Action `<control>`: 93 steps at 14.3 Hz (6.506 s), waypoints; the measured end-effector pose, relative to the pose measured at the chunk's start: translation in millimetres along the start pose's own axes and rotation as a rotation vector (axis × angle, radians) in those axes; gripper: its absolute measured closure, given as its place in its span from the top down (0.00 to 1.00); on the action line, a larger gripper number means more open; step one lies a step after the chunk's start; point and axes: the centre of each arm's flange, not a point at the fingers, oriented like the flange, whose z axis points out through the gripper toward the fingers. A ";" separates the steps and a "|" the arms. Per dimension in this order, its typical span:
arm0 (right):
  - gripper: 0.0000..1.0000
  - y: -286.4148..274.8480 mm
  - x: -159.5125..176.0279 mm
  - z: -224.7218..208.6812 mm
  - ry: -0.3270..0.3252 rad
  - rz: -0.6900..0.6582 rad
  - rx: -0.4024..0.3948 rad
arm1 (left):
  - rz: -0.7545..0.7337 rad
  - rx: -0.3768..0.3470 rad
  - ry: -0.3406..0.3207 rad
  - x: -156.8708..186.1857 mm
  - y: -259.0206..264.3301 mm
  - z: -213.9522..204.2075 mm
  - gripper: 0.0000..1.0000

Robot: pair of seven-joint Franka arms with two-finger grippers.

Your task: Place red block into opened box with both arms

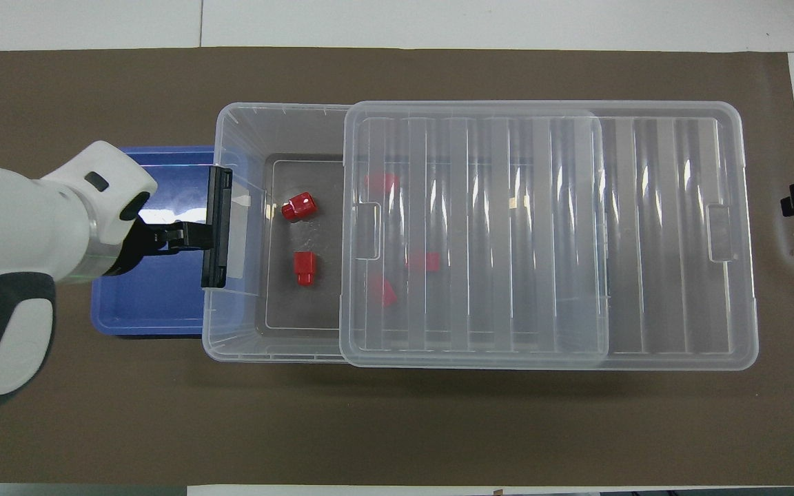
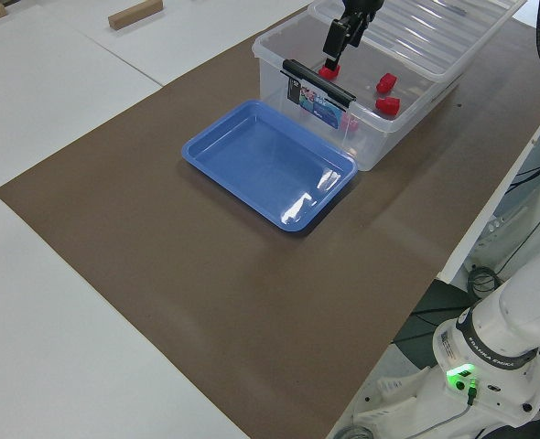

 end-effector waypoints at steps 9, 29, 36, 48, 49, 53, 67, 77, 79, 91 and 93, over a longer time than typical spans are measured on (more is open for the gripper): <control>0.11 78.2 -9.9 61.6 0.000 -0.056 -0.004 | 0.023 0.023 -0.039 56.0 -91.3 -48.7 1.00; 0.01 -6.6 -8.5 124.8 -0.027 -0.016 0.009 | 0.036 0.028 -0.091 52.7 -122.1 -48.3 1.00; 0.01 -52.0 -4.6 130.8 -0.024 0.006 0.004 | 0.035 0.028 -0.092 52.7 -122.5 -48.3 1.00; 0.01 -109.1 -3.2 135.7 -0.010 0.065 0.009 | 0.032 0.028 -0.092 52.9 -124.4 -48.4 1.00; 0.01 -109.7 -3.5 135.9 -0.009 0.070 0.015 | 0.032 0.028 -0.092 52.9 -124.4 -48.4 1.00; 0.01 -114.5 -3.8 136.3 0.015 0.088 0.022 | 0.032 0.028 -0.092 52.9 -124.4 -48.4 1.00; 0.01 -144.2 -5.5 134.5 0.034 0.117 0.022 | 0.032 0.028 -0.092 52.9 -124.4 -48.4 1.00; 0.01 -170.6 -7.5 132.4 0.043 0.126 0.023 | 0.032 0.028 -0.092 52.9 -124.4 -48.4 1.00; 0.01 -171.6 -7.5 132.4 0.044 0.124 0.023 | 0.032 0.028 -0.092 52.9 -124.4 -48.4 1.00; 0.68 -144.9 -2.0 88.7 0.014 0.037 0.022 | 0.032 0.028 -0.092 52.9 -124.4 -48.4 1.00; 0.89 -140.7 -3.6 68.3 0.008 0.030 0.021 | 0.032 0.028 -0.092 52.9 -124.4 -48.4 1.00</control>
